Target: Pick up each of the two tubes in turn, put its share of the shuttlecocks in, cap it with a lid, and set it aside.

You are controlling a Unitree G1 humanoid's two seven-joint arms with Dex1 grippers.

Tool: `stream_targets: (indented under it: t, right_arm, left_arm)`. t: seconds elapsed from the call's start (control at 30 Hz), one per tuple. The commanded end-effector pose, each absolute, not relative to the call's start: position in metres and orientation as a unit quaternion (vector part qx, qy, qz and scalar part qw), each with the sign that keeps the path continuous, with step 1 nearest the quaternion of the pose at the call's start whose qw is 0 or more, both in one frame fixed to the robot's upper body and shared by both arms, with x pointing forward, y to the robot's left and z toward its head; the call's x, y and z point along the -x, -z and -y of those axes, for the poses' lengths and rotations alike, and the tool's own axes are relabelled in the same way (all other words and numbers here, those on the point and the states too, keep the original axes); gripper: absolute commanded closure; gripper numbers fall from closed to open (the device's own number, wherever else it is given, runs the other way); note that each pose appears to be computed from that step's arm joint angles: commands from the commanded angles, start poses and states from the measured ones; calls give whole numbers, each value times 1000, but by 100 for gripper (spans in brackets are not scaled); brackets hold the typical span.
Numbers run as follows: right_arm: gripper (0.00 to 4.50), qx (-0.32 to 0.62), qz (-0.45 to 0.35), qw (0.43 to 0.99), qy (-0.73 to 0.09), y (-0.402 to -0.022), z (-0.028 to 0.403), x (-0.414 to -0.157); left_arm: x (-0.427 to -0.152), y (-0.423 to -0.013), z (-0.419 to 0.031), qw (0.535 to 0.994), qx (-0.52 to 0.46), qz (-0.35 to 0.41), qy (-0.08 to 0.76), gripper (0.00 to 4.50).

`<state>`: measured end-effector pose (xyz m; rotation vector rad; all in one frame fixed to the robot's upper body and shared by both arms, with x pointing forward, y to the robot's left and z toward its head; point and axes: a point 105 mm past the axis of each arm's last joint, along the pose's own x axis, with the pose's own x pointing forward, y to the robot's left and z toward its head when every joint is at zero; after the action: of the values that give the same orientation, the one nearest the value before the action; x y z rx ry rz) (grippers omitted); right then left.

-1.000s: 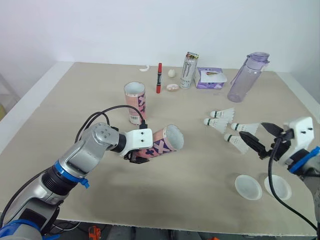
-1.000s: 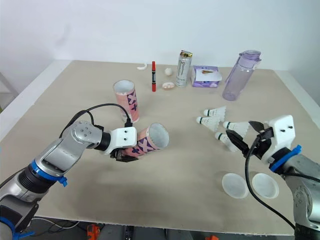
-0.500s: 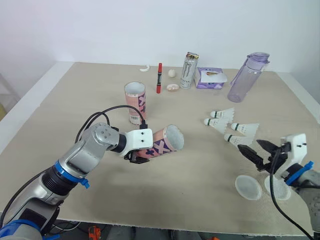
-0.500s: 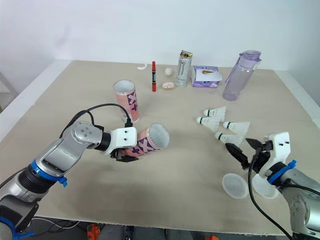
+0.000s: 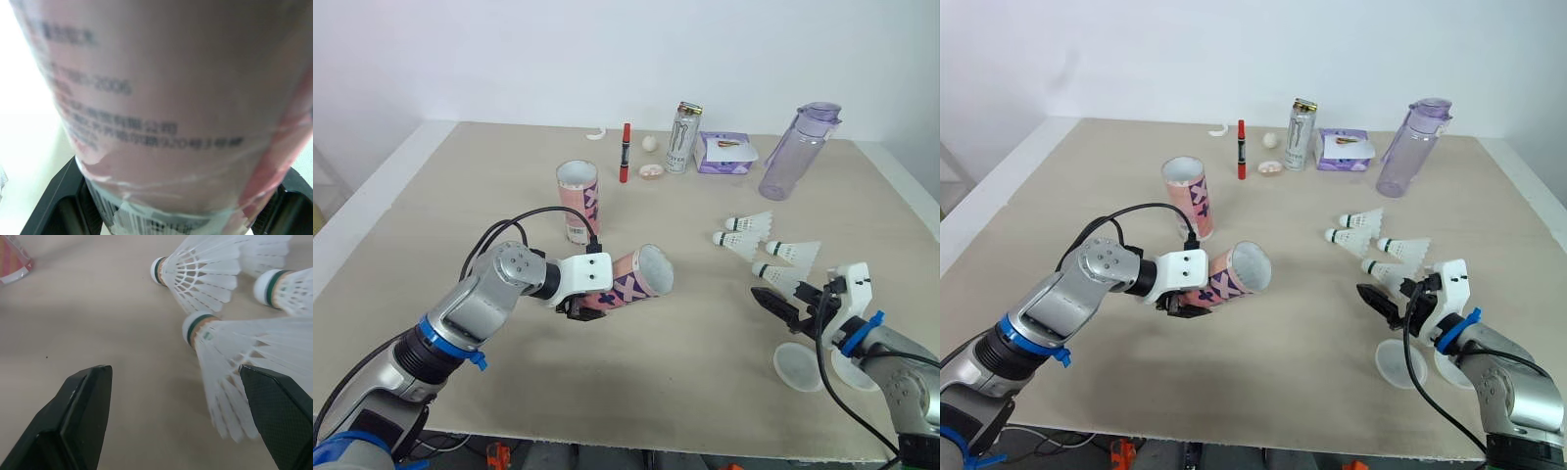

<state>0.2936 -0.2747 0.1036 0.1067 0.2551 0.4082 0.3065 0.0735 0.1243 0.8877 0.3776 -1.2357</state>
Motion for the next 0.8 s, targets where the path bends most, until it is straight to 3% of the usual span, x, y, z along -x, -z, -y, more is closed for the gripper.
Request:
stream_targets:
  t: [0.03,0.07,0.1,0.17,0.43,0.67,0.8]
  right_arm:
    - [7,-59,-112,972,-200,-111,276,-304]
    - [7,-60,-112,971,-201,-111,276,-306]
    - [45,-64,-111,972,-199,-111,276,-309]
    - [78,-70,-108,972,-195,-113,276,-313]
    - [446,-77,-105,974,-186,-113,279,-317]
    - [446,-68,-99,976,-183,-119,282,-311]
    - [446,-15,-90,972,-217,-139,274,-296]
  left_arm:
    - [-307,-111,-84,710,-401,-202,542,138]
    - [-307,-111,-84,710,-401,-202,542,138]
    - [-307,-111,-85,711,-401,-203,541,138]
    - [-308,-111,-87,712,-402,-203,538,138]
    - [-307,-110,-87,715,-401,-204,536,138]
    - [-309,-110,-86,715,-402,-202,535,138]
    - [-310,-111,-86,714,-402,-201,536,138]
